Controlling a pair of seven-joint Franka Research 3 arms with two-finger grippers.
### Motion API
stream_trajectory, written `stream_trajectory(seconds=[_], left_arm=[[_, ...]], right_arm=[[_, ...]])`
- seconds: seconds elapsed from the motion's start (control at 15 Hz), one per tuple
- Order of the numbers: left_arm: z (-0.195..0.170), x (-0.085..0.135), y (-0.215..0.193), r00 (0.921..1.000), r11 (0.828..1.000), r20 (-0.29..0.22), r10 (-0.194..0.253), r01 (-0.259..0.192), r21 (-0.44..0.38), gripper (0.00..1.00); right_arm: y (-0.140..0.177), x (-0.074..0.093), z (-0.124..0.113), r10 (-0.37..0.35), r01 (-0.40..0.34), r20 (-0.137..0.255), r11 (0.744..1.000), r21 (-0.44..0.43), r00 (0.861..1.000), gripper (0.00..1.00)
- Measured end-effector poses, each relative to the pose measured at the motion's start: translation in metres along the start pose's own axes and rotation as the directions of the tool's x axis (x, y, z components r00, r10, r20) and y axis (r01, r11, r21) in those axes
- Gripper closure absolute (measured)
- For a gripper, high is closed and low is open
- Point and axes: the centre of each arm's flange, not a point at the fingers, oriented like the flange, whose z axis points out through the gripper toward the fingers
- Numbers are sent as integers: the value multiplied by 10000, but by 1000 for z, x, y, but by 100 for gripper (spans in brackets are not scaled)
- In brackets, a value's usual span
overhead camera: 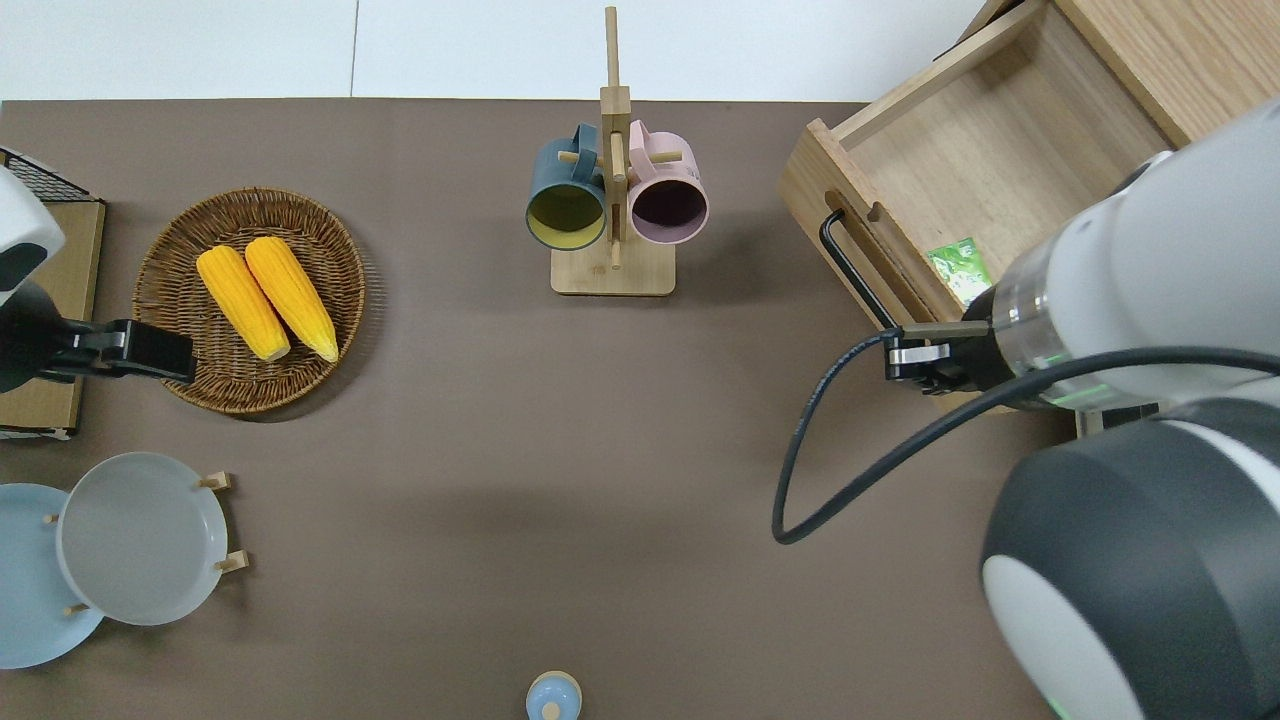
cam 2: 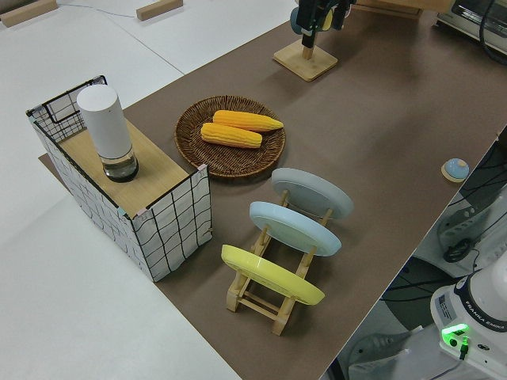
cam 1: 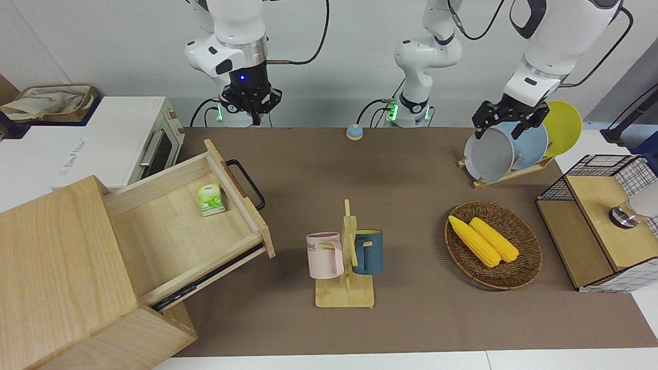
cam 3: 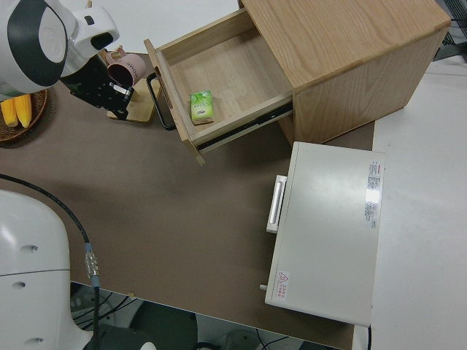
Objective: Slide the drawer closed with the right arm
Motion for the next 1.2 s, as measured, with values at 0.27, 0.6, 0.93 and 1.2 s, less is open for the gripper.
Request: stream_trajectory(seconds=[0.27,0.6,0.93,1.2], left_arm=[[0,0,0,10000,10000,0,0,0,0,0],[0,0,0,10000,10000,0,0,0,0,0],[0,0,0,10000,10000,0,0,0,0,0],[0,0,0,10000,10000,0,0,0,0,0]], right_arm=[[-31,-14,3,989,-989,-82,9951,40,9951,99],[-47,-6,31,2760,-2757,143,9610,-190,9610,99],[-68,6,71,4355,-4324,322,8987,-729,8996,99],[-70,20,92,5519,-5483,261,8320,-846,8335,99]])
